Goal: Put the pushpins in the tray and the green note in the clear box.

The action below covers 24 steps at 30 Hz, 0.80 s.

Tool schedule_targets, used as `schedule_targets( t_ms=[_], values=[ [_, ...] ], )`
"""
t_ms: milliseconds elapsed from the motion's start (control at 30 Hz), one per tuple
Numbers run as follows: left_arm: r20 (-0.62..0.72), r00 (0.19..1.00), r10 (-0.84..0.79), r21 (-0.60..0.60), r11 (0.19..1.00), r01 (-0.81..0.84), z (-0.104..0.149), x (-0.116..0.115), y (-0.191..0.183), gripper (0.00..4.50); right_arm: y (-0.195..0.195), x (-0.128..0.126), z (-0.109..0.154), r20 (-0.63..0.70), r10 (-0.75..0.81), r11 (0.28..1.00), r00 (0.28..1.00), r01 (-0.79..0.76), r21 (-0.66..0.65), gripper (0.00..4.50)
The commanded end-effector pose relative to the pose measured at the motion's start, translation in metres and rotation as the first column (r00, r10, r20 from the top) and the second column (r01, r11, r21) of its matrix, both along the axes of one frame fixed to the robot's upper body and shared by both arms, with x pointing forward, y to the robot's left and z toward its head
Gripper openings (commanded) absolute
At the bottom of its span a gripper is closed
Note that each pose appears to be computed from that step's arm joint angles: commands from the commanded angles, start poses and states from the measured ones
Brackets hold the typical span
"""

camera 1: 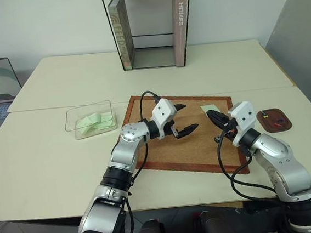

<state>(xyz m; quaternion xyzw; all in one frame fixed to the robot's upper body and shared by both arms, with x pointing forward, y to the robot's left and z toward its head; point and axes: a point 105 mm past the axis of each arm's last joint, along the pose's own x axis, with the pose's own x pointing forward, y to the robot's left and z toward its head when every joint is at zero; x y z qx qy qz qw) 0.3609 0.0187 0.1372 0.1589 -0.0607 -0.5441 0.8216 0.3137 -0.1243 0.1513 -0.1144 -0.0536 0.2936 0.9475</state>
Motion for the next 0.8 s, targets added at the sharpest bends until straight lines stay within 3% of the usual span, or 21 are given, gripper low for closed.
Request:
schedule_targets(
  t_ms=[33,400,533,800],
  values=[
    [0.177,0.982,-0.069,0.102,0.993,0.052,0.01,0.004,-0.011,4.47,0.012,-0.008,0.017,0.024,0.065,0.998,0.998,-0.066,0.021,0.0],
    [0.293,0.949,-0.118,0.154,0.985,0.075,0.021,0.021,-0.03,4.47,0.026,-0.015,0.024,-0.025,0.108,0.993,0.994,-0.107,0.049,0.0],
    [0.288,0.948,-0.138,0.164,0.982,0.093,0.021,0.023,-0.03,3.94,0.026,-0.015,0.026,-0.03,0.101,0.993,0.994,-0.099,0.061,0.0],
    [0.288,0.947,-0.145,0.213,0.973,0.085,0.018,0.028,-0.025,2.18,0.026,-0.014,0.028,-0.034,0.095,0.992,0.995,-0.092,0.082,0.0]
  ],
)
